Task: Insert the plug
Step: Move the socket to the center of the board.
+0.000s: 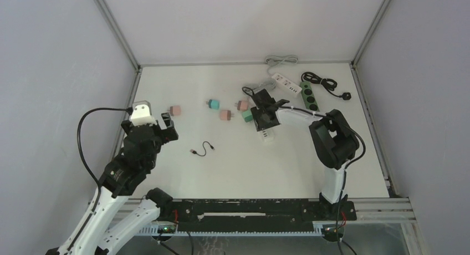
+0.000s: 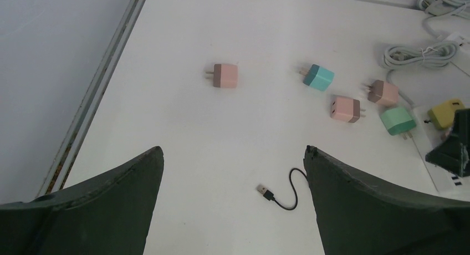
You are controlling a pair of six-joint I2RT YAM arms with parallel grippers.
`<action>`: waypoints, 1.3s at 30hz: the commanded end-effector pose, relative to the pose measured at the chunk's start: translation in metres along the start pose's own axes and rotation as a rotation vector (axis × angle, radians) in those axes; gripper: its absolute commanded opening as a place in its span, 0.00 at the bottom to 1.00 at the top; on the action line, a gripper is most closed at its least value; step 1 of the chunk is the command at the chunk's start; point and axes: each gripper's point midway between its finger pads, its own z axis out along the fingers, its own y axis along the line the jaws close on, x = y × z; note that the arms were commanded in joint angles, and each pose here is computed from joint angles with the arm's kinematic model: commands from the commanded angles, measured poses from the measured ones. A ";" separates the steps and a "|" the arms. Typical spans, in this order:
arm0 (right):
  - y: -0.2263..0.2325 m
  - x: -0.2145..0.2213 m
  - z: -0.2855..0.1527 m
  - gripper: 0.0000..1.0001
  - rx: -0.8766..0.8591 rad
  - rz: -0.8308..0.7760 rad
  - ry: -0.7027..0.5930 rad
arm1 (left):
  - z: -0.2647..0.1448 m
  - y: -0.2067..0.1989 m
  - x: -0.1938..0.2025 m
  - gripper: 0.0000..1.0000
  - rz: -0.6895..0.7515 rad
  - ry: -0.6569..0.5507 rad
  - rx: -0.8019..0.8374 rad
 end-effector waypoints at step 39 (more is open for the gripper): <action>-0.062 -0.201 -0.060 1.00 -0.028 -0.152 -0.488 | 0.004 -0.006 -0.001 1.00 0.002 -0.007 0.037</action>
